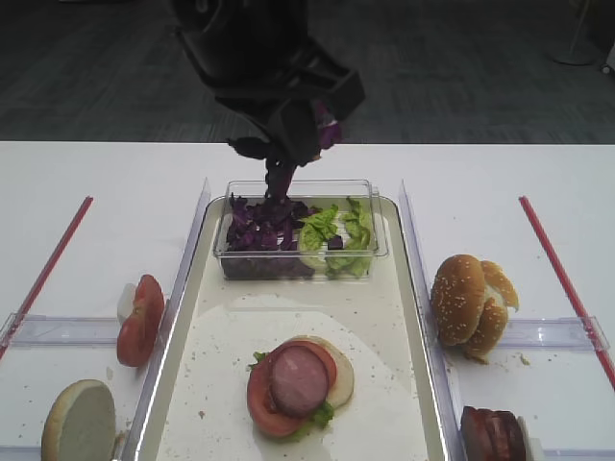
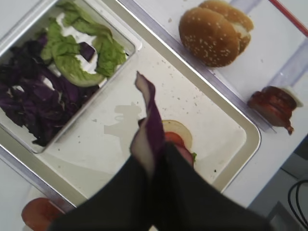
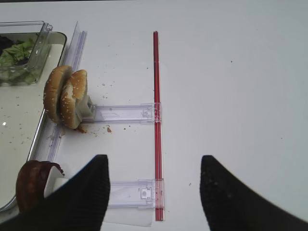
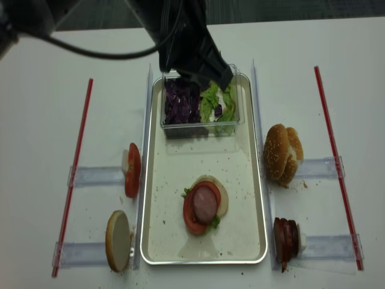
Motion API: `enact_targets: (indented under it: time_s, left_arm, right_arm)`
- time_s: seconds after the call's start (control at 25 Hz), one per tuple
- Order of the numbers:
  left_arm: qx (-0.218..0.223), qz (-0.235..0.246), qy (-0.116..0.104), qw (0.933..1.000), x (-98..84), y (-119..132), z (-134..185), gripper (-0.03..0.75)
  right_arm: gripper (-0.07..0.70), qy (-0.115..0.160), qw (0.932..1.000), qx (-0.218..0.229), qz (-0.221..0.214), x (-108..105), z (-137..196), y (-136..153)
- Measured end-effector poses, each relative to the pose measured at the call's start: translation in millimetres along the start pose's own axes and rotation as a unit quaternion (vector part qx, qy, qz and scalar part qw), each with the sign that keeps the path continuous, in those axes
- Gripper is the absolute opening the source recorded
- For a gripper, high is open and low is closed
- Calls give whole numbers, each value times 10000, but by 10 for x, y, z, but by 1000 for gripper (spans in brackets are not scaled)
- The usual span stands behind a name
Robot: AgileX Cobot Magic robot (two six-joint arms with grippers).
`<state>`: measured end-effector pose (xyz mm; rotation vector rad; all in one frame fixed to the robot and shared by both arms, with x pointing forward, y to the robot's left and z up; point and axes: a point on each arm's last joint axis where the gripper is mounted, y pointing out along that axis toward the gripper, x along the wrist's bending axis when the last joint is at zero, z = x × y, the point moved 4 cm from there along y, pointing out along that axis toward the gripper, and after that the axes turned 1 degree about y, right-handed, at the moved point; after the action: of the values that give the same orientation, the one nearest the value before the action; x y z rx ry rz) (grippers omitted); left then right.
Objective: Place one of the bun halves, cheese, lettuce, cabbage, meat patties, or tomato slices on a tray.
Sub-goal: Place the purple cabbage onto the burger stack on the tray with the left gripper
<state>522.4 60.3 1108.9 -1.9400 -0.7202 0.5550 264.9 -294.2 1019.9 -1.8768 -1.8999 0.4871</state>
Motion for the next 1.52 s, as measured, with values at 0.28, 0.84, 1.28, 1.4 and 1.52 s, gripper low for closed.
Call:
enact_targets:
  time_s: [0.28,0.84,1.28,1.4,1.52]
  left_arm:
    - [340,175,141,9992,-286,-14,378,23]
    - [1162,395,210,9922,-601,279,890,23]
    - [1622,287,220,9861,-550,688,879,23]
    - [1649,283,306,9854,-536,860,851,22]
    - [1506,269,379,9875,-526,973,799,22]
  right_arm:
    - [445,0,10000,0,0,0,0,0]
    - [445,0,10000,0,0,0,0,0]
    - [445,-27,10000,0,0,0,0,0]
    - [445,-27,10000,0,0,0,0,0]
    - [445,-27,10000,0,0,0,0,0]
